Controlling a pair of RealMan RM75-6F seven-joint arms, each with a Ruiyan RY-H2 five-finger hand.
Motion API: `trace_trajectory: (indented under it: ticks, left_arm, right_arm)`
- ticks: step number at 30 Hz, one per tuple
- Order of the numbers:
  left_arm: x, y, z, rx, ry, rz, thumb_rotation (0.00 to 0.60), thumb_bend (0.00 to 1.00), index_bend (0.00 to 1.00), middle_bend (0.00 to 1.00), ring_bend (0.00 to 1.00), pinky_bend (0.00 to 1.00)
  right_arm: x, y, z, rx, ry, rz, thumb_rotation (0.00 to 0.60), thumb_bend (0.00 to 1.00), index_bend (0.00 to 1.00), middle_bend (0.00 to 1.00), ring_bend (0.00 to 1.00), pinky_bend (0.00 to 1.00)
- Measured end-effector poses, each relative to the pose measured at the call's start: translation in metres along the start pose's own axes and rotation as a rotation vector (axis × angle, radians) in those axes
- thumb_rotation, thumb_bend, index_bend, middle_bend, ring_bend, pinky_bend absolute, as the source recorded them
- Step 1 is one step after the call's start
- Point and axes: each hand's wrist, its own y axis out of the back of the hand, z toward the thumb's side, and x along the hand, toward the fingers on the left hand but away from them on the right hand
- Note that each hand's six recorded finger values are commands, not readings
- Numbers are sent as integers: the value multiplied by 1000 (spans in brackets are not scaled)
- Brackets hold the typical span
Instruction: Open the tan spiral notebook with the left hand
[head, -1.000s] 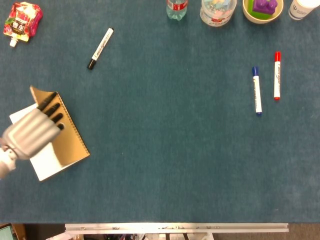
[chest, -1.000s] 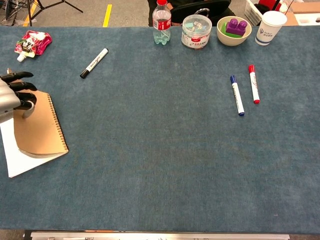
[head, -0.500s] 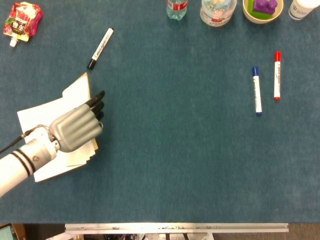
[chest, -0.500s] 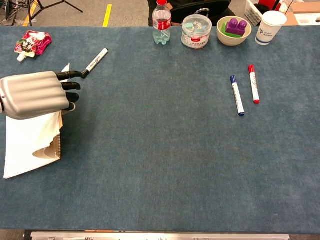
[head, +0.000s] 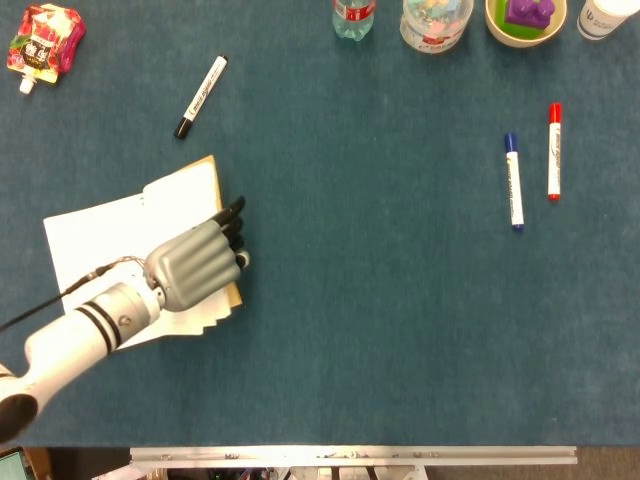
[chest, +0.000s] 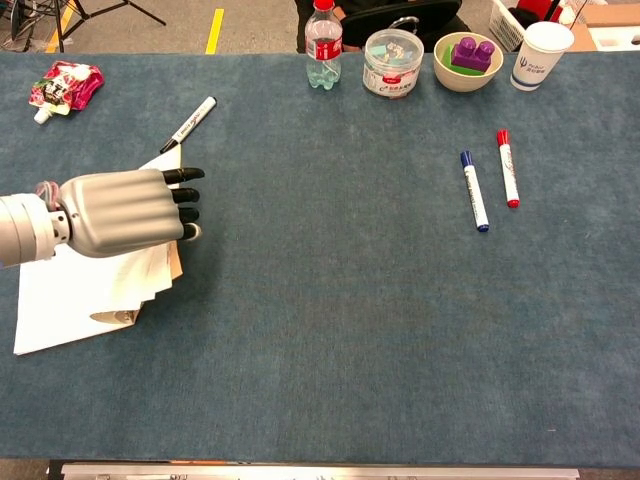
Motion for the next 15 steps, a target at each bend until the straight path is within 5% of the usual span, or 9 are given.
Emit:
trace_trajectory:
  ticks: [15]
  left_arm:
    - [39, 24, 34, -116, 1, -22, 600, 549, 0, 129, 66, 57]
  right_arm:
    - [1, 0, -5, -12, -5, -6, 600, 227, 238, 273, 147, 265]
